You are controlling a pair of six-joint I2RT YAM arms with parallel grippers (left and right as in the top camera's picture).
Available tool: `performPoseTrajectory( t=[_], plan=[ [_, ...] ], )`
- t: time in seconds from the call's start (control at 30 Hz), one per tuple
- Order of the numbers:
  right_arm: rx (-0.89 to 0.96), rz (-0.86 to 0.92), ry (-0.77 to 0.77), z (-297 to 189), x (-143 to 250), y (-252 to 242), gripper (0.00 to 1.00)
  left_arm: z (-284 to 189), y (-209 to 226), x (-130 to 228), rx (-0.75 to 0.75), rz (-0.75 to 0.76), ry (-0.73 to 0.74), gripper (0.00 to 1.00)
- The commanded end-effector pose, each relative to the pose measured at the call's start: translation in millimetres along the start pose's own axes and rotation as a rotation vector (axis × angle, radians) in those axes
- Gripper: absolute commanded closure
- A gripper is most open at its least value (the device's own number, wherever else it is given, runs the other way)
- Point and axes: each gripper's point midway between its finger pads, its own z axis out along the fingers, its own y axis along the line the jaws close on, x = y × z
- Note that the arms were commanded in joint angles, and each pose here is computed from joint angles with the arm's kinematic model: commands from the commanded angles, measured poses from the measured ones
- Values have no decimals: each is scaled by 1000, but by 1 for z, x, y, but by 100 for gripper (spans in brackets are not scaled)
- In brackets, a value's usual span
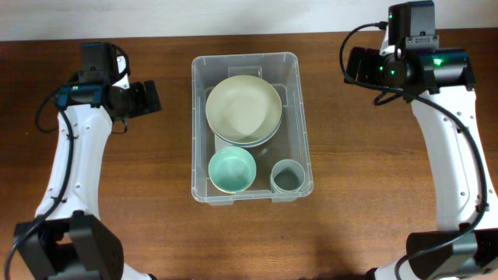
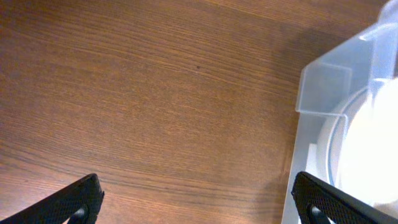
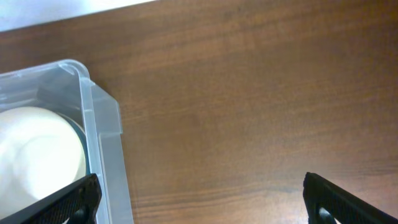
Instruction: Pack container
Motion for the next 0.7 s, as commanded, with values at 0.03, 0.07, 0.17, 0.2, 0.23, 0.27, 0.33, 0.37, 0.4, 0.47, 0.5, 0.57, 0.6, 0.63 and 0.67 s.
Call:
performPoseTrajectory(
  t=[0.03, 0.07, 0.17, 0.2, 0.23, 0.27, 0.33, 0.37, 0.4, 0.47, 0.5, 0.57, 0.6, 0.63, 0.67],
  plan=[
    [7, 42, -53, -32, -2, -6, 1, -45, -5, -7, 41, 57, -84, 0],
    [6, 43, -59, -37, -1, -7, 1, -51, -5, -7, 43, 57, -92, 1],
    [1, 45, -77, -49, 5, -10, 1, -71, -4, -2, 45, 58, -113, 1],
    [0, 46, -84, -54, 8, -11, 1, -78, -4, -1, 46, 62, -121, 0],
    [-3, 47, -94, -59, 11, -13, 1, -84, -4, 1, 47, 65, -131, 1],
    [-5, 48, -102, -62, 15, -14, 1, -90, -4, 3, 48, 70, -140, 0],
    [-11, 53, -128, -70, 24, -17, 1, -100, -3, 8, 50, 73, -158, 1],
    [-10, 62, -145, -74, 29, -19, 1, -105, -3, 11, 51, 73, -166, 1],
    [-5, 79, -172, -79, 39, -25, 1, -113, -1, 19, 53, 73, -181, 1],
    [-6, 83, -203, -83, 54, -30, 1, -122, 0, 30, 55, 74, -200, 1],
    [-8, 86, -222, -85, 64, -33, 1, -127, 1, 37, 56, 74, -213, 1],
    [9, 92, -257, -86, 83, -42, 1, -136, 3, 49, 61, 75, -255, 1],
    [22, 96, -276, -86, 93, -48, 0, -140, 4, 56, 65, 75, -283, 1],
    [30, 99, -287, -85, 103, -52, 1, -144, 5, 62, 68, 76, -312, 0],
    [42, 102, -298, -83, 115, -57, 1, -147, 6, 69, 73, 77, -344, 1]
  ],
)
